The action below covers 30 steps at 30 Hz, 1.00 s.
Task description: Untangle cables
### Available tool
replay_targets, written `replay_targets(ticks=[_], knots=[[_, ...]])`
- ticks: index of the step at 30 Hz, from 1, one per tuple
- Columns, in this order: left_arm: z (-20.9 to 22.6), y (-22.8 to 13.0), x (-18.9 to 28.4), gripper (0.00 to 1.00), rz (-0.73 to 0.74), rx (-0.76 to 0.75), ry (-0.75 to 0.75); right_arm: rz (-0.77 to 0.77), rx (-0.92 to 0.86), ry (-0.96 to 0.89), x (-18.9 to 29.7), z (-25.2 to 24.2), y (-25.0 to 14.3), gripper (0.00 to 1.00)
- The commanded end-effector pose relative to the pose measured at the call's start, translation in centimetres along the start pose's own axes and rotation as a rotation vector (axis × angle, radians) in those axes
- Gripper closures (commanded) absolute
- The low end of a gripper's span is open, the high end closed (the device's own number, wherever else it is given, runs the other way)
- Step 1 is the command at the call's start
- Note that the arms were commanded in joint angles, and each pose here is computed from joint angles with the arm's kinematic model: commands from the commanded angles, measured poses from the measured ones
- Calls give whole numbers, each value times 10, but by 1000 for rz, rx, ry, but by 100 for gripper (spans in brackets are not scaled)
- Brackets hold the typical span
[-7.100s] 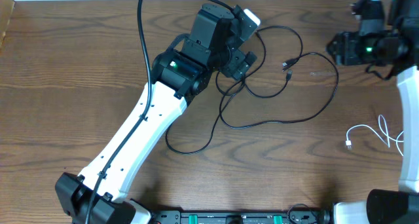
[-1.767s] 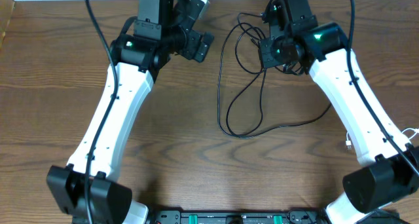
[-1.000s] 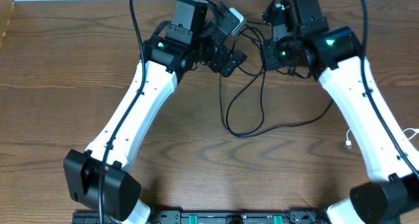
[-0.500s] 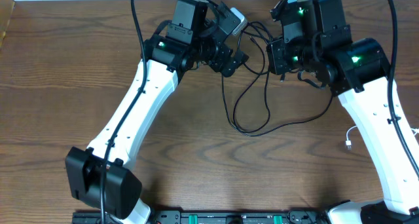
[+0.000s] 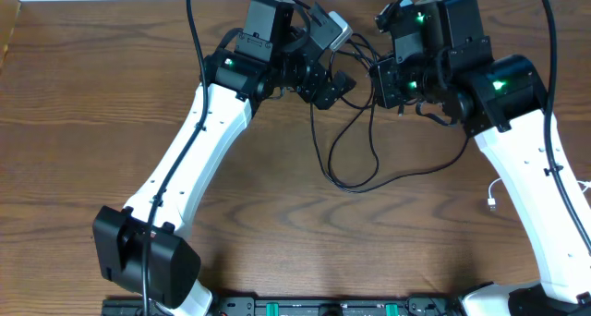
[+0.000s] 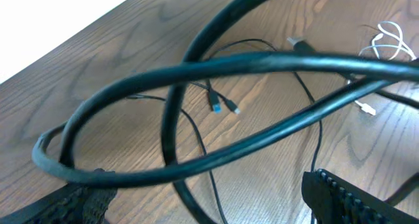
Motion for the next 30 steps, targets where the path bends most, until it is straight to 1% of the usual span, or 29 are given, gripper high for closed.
replay_targets(ticks=[1, 2, 4, 15, 17, 20, 23, 27, 30], knots=[[0, -1, -3, 6, 3, -10, -28, -30, 22, 12, 7, 4, 5, 99], [0, -1, -3, 28, 2, -11, -28, -29, 22, 12, 7, 4, 5, 99], [0, 0, -3, 92, 0, -12, -27, -28, 22, 12, 7, 4, 5, 99], [6, -2, -5, 92, 7, -9, 20, -37, 22, 6, 10, 4, 5, 99], [11, -2, -6, 92, 13, -7, 75, -41, 23, 3, 12, 4, 5, 99], [28, -4, -3, 93, 26, -6, 254, -44, 24, -9, 16, 4, 5, 99], [45, -4, 3, 93, 26, 10, 383, -41, 23, -34, 17, 2, 4, 99], [66, -5, 15, 93, 12, 68, 440, -20, 14, -93, 18, -5, 1, 99], [88, -8, 30, 93, 2, 118, 521, 13, -17, -148, 19, -15, -5, 99]])
Point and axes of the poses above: each gripper's point midway between its finger pads, its own x axis back along the fingers, its own z axis along the line the jaws close on, y = z × x, the point moved 8 cm from there along x, back along the fingers, and after that the axes turned 13 degrees about x, right-handed, at the moved point
